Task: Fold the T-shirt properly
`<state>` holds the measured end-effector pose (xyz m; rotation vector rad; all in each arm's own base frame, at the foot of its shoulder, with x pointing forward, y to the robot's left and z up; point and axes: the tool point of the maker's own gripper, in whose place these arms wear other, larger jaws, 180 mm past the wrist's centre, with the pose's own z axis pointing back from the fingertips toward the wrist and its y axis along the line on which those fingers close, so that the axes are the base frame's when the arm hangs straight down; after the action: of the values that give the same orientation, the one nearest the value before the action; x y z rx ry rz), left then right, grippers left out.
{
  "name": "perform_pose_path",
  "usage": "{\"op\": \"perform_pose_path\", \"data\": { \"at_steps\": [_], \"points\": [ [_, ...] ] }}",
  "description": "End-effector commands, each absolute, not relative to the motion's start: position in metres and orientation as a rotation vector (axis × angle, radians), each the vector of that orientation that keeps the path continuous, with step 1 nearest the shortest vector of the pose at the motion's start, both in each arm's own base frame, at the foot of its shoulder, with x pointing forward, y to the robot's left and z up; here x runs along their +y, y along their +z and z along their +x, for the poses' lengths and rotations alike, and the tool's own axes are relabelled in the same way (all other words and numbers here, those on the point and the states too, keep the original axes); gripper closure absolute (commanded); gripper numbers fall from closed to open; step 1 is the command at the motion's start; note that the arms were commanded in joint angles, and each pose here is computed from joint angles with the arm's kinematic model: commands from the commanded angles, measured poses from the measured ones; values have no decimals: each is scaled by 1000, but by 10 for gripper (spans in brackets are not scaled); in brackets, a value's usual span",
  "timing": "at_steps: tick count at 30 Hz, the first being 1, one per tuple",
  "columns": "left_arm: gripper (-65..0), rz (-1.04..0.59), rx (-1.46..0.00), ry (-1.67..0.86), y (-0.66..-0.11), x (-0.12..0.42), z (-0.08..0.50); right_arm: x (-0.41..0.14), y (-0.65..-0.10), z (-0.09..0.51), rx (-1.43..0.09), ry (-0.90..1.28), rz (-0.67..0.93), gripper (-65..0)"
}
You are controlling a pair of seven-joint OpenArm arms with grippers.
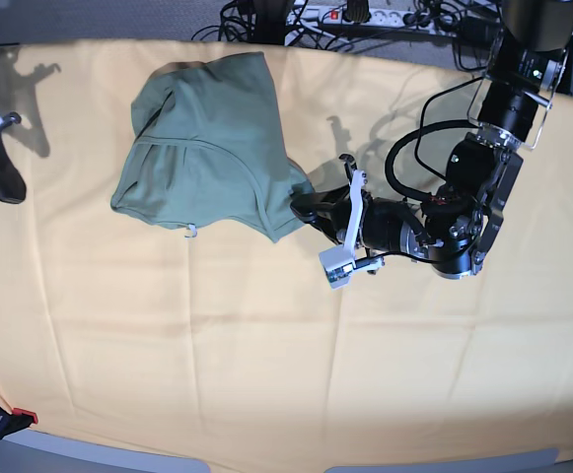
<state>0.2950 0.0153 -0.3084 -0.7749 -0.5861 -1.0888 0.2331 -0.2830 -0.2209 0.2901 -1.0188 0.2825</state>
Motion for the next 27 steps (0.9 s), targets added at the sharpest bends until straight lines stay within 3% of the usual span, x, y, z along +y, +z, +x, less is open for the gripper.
{"op": "perform_pose_path", "data": {
  "at_steps": [1, 14, 20, 27],
  "points": [
    [0, -794, -657, -1088, -288, 14, 306, -287, -203, 236, -1077, 299, 274, 0],
    [0, -793, -843, -909, -218, 101, 320, -334, -218, 181, -961, 133, 156, 0],
    [0, -685, -861, -896, -208, 146, 282, -338, -229, 136, -856, 67, 186, 0],
    [0, -576, -780, -845, -212, 177, 226, -353, -241, 79, -712, -52, 141, 0]
  ]
}}
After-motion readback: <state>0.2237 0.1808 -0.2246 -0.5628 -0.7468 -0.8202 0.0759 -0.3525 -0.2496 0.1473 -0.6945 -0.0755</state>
